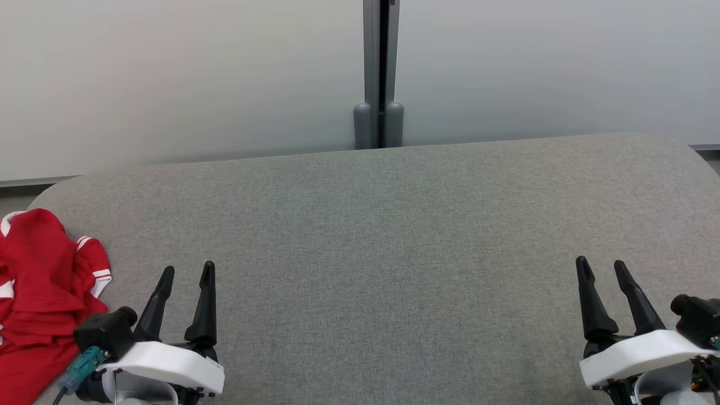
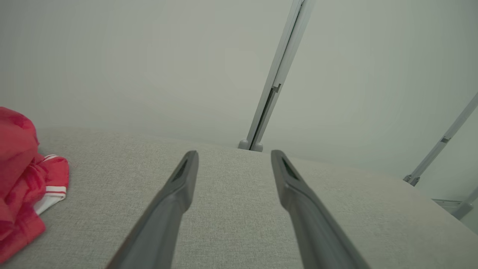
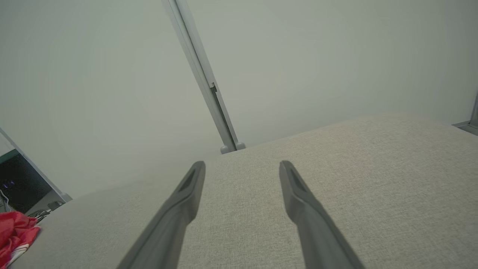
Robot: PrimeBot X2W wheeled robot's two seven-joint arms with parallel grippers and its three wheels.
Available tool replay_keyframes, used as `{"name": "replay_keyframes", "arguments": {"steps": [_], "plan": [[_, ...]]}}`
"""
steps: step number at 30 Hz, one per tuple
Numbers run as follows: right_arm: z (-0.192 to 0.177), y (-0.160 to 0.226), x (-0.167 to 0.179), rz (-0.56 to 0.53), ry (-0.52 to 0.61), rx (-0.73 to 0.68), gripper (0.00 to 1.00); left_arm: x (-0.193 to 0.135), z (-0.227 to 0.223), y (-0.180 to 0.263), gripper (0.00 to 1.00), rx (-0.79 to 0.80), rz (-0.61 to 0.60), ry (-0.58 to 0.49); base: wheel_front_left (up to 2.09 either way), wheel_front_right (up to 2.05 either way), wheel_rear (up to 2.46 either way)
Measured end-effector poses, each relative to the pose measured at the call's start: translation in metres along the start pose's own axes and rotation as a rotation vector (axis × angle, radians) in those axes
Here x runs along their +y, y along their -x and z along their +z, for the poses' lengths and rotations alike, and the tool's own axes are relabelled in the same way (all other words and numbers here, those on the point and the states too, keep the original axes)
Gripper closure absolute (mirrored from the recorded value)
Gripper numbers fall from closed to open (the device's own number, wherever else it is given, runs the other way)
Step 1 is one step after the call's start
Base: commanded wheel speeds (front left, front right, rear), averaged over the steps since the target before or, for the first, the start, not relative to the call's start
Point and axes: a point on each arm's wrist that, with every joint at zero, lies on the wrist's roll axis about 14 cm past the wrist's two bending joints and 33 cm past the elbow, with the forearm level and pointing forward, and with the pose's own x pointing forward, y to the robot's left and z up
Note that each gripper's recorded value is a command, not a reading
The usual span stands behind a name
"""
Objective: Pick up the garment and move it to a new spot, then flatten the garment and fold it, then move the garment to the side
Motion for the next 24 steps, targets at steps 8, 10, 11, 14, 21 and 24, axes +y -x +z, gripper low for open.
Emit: {"name": "replay_keyframes", "arguments": {"steps": [8, 10, 11, 14, 21, 24], "plan": [[-0.001, 0.002, 0.005, 0.015, 0.074, 0.003, 0.00, 0.002, -0.005, 0.002, 0.00, 0.010, 0.007, -0.077, 0.00, 0.00, 0.00], [-0.002, 0.002, 0.007, 0.021, 0.090, 0.006, 0.00, 0.003, -0.006, 0.002, 0.00, 0.012, 0.006, -0.094, 0.00, 0.00, 0.00], [-0.002, 0.002, 0.008, 0.025, 0.097, 0.005, 0.00, 0.003, -0.007, 0.002, 0.00, 0.012, 0.007, -0.103, 0.00, 0.00, 0.00], [-0.003, 0.002, 0.011, 0.034, 0.116, 0.004, 0.00, 0.003, -0.008, 0.003, 0.00, 0.016, 0.006, -0.129, 0.00, 0.00, 0.00], [-0.005, 0.002, 0.015, 0.048, 0.166, 0.006, 0.00, 0.003, -0.010, 0.005, 0.00, 0.015, 0.000, -0.183, 0.00, 0.00, 0.00], [-0.005, 0.002, 0.016, 0.052, 0.185, 0.005, 0.00, 0.003, -0.012, 0.006, 0.00, 0.018, -0.003, -0.202, 0.00, 0.00, 0.00]]}}
